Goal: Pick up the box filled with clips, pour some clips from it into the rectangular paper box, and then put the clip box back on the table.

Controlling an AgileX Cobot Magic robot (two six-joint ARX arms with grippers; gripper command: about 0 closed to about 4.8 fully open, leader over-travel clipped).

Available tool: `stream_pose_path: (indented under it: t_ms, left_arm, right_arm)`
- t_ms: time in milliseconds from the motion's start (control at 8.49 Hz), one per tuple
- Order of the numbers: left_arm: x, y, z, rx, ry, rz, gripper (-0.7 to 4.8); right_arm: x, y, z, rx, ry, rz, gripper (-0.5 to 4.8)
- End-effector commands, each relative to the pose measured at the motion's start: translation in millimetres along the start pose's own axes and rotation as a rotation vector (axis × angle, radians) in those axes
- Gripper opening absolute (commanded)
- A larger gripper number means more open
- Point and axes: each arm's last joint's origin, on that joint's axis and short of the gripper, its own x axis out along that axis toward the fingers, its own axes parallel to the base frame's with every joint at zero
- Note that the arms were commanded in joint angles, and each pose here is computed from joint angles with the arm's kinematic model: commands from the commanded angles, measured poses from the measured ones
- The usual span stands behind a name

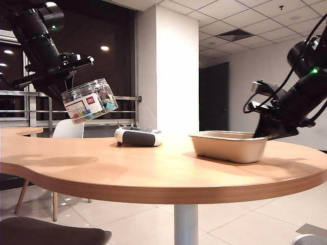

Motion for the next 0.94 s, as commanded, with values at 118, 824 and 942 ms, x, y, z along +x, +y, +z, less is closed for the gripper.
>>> stream_pose_path:
  t_ms: [118, 824, 942]
  left_arm:
    - [-5.1, -2.4, 3.3, 0.004, -0.029, -0.015, -0.06]
    - [-6.1, -3.3, 4.3, 0.007, -0.032, -0.036, -0.06]
    - [-6.2, -3.6, 4.3, 0.007, -0.031, -0.046, -0.06]
  right_arm:
    - [12.4, 44.9, 0.3, -0.091, 0.012, 0.245, 0.62]
    - [20.8, 82.8, -4.6, -0.137, 0.053, 0.356, 1.45]
    - [19.7, 83.0, -3.7, -0.138, 0.049, 0.356, 2.36]
